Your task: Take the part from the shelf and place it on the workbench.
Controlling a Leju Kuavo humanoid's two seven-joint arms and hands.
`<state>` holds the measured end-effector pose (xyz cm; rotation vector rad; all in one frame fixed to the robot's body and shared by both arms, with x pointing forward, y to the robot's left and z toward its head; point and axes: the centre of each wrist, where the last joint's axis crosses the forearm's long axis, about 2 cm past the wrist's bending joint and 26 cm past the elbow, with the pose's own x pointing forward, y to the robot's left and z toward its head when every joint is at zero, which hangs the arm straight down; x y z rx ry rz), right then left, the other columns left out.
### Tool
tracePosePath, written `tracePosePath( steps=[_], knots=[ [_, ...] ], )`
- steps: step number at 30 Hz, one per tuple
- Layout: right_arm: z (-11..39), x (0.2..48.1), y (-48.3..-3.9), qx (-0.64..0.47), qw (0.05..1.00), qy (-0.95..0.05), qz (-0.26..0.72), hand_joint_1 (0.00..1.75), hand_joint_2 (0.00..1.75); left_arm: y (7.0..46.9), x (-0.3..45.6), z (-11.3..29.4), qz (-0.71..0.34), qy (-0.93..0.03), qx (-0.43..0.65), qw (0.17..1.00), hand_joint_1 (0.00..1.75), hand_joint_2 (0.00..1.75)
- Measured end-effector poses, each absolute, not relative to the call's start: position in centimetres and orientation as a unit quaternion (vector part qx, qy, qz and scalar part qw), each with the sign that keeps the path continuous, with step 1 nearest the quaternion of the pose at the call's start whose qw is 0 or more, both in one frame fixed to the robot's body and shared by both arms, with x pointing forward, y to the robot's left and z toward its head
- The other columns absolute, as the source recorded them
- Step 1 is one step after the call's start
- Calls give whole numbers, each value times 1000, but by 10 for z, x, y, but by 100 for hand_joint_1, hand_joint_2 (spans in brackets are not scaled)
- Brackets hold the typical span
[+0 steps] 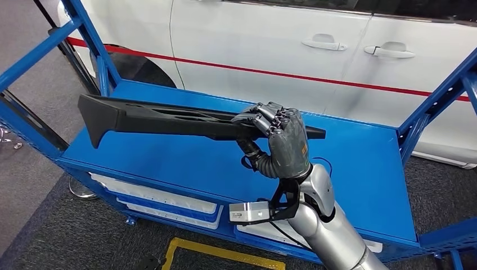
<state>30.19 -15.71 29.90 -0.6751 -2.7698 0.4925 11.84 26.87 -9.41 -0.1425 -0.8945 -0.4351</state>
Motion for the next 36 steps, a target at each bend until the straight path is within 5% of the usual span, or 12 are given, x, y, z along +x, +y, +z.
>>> tracePosePath(
  steps=[36],
  knots=[
    [288,290,-155,-192,127,-957,179,175,175,250,131,-90,-199,-412,-92,884,0,175]
  ],
)
